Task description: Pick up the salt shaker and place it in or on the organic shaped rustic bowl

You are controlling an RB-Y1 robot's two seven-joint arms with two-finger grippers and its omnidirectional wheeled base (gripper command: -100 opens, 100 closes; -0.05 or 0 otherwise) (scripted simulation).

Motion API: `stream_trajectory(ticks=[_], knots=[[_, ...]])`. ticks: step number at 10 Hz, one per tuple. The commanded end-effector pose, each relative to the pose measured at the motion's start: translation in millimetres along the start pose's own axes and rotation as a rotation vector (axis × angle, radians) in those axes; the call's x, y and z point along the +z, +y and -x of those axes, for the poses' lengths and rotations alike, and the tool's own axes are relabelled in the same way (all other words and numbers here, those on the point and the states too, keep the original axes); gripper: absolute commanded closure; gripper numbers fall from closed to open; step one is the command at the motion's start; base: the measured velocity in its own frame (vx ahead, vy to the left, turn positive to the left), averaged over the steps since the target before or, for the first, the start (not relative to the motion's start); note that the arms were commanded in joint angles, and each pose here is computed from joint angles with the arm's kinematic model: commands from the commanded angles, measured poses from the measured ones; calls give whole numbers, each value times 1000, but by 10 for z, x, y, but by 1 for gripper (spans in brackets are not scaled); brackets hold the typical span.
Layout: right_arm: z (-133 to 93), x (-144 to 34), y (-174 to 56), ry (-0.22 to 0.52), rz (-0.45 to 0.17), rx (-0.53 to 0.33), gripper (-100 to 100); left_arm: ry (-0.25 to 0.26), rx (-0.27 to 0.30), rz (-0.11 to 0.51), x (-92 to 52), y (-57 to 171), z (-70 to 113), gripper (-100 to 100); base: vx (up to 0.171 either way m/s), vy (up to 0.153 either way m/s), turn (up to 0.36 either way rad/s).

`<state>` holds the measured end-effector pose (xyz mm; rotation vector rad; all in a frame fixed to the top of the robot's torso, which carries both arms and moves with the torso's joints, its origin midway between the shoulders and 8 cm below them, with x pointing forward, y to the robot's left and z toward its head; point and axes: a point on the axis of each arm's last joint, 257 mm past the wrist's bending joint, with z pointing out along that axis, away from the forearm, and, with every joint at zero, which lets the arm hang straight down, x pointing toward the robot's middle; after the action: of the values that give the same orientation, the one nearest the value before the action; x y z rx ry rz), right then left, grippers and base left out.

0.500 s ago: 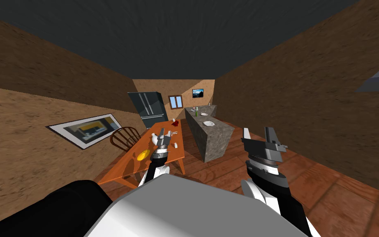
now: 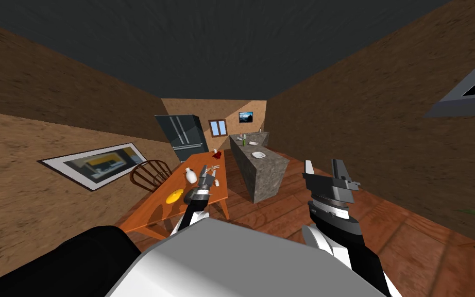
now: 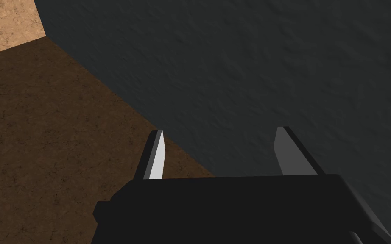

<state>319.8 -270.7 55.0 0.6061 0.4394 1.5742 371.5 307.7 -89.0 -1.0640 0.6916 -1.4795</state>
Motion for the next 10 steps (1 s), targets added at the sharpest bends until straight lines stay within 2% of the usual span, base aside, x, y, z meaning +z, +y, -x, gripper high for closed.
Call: stream_trajectory(ticks=[1, 4, 7, 8, 10], knots=[[0, 0, 0, 0, 0, 0, 0, -22, -41, 62, -47, 185, 130, -100, 20, -50, -46], [0, 0, 0, 0, 0, 0, 0, -89, -133, 177, -190, 592, 423, -100, 34, -52, -32], [0, 0, 0, 0, 0, 0, 0, -182, -239, 289, -392, 1017, 758, -100, 56, -61, -20], [0, 0, 0, 0, 0, 0, 0, -182, -239, 289, -392, 1017, 758, -100, 37, -42, -2], [0, 0, 0, 0, 0, 0, 0, -257, -315, 356, -556, 1293, 992, -100, 39, -32, -5]])
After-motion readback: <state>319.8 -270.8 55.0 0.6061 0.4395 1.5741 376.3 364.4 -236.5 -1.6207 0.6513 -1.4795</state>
